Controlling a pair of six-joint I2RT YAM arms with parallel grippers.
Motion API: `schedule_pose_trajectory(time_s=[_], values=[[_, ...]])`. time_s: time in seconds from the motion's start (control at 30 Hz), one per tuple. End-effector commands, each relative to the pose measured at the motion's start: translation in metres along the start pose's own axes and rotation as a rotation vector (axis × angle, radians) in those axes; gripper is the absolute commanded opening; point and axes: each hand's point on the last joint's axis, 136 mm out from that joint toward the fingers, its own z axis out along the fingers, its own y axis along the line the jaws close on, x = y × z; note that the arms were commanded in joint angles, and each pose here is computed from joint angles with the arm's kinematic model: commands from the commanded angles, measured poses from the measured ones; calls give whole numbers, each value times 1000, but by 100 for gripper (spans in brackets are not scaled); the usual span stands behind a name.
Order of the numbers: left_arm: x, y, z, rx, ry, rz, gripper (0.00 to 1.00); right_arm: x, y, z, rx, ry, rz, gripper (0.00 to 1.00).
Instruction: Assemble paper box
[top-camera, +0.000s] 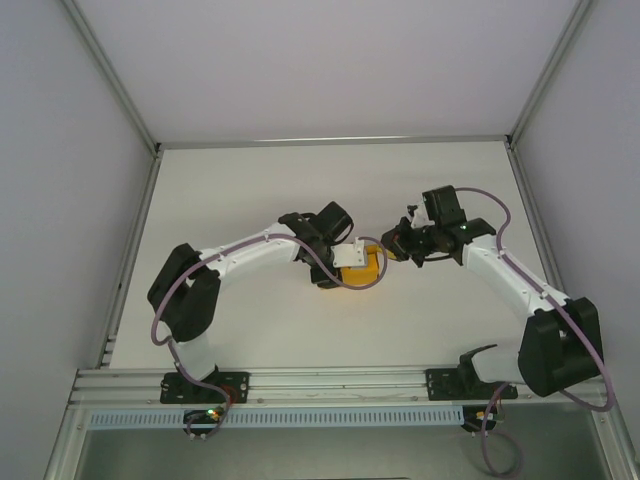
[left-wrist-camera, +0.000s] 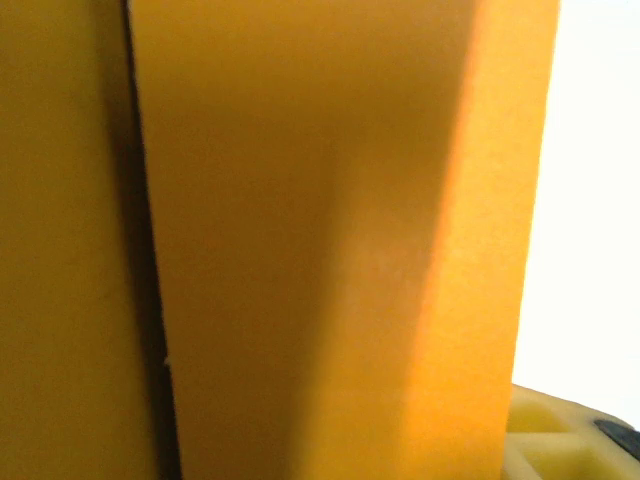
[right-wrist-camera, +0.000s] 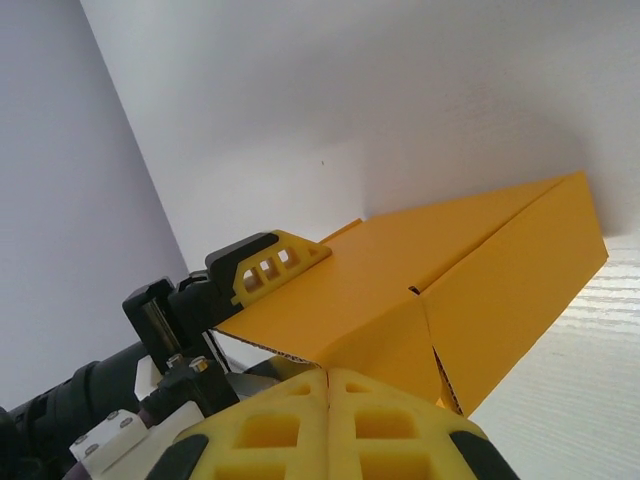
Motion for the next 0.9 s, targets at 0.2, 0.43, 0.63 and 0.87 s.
schedule_pose_trajectory(time_s=[0.2,0.43,0.63,0.87], values=[[15,-5,10,50,52,3,51,4,-34,4,97,-18,-50,24],[14,-5,8,55,57,12,51,-13,-23,-15,127,-140,-277,41],[14,-5,8,55,54,15,51,-7,4,-18,27,-127,-430,39],[11,-4,8,54,50,19,51,7,6,-2,49,-88,-512,38]])
